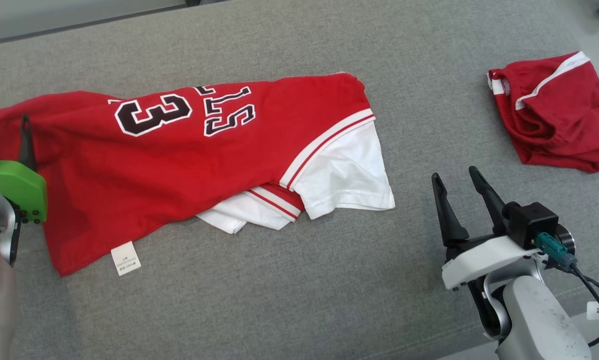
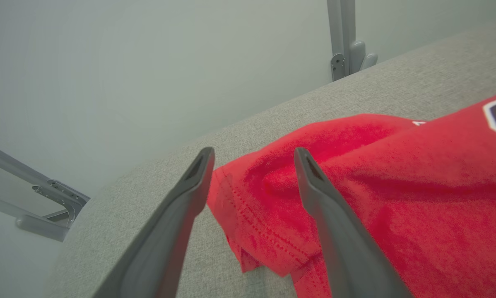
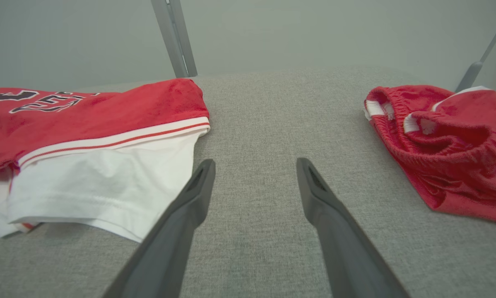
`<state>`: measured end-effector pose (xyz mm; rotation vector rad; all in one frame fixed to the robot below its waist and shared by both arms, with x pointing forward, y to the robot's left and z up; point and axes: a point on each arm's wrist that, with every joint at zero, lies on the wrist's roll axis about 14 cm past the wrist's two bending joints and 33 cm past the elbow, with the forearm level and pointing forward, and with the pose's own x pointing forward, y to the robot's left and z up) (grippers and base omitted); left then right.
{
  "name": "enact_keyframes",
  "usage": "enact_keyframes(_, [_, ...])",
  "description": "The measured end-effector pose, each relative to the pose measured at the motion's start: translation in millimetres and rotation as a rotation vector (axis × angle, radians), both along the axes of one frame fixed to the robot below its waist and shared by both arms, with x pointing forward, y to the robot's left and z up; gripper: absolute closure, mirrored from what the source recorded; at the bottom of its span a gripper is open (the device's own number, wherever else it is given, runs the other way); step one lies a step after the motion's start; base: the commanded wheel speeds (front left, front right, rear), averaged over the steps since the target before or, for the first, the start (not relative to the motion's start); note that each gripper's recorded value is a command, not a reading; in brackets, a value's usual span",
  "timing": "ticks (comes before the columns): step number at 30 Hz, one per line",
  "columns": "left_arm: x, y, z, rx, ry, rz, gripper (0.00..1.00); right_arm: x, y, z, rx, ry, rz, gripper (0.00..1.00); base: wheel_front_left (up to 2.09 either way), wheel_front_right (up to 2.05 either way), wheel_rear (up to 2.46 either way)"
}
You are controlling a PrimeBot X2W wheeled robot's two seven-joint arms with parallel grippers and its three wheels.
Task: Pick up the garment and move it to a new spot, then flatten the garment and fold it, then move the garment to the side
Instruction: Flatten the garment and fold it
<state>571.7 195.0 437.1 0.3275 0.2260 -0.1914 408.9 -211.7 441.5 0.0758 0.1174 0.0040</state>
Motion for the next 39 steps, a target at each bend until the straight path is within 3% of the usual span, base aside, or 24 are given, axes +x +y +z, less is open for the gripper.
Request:
enact_keyframes(7, [-26, -7, -7, -0.119, -0.017, 0.066, 0.0, -2, 2, 19, 0.009, -0.053, -0.002, 0.0, 0.0, 0.0, 0.0])
enact_keyframes(18, [-125, -38, -6, -0.315, -0.038, 0.108, 0.0, -22, 29, 41, 0.03, -0.112, 0.062, 0.0, 0.0, 0.0, 0.0])
enact_keyframes(29, [-197, -22, -1, -0.397, -0.062, 0.209, 0.0, -45, 48, 46, 0.042, -0.128, 0.11, 0.0, 0.0, 0.0, 0.0])
enact_keyframes(39, [-221, -9, 10, -0.387, -0.113, 0.241, 0.0, -47, 60, 46, 0.046, -0.127, 0.144, 0.0, 0.0, 0.0, 0.0])
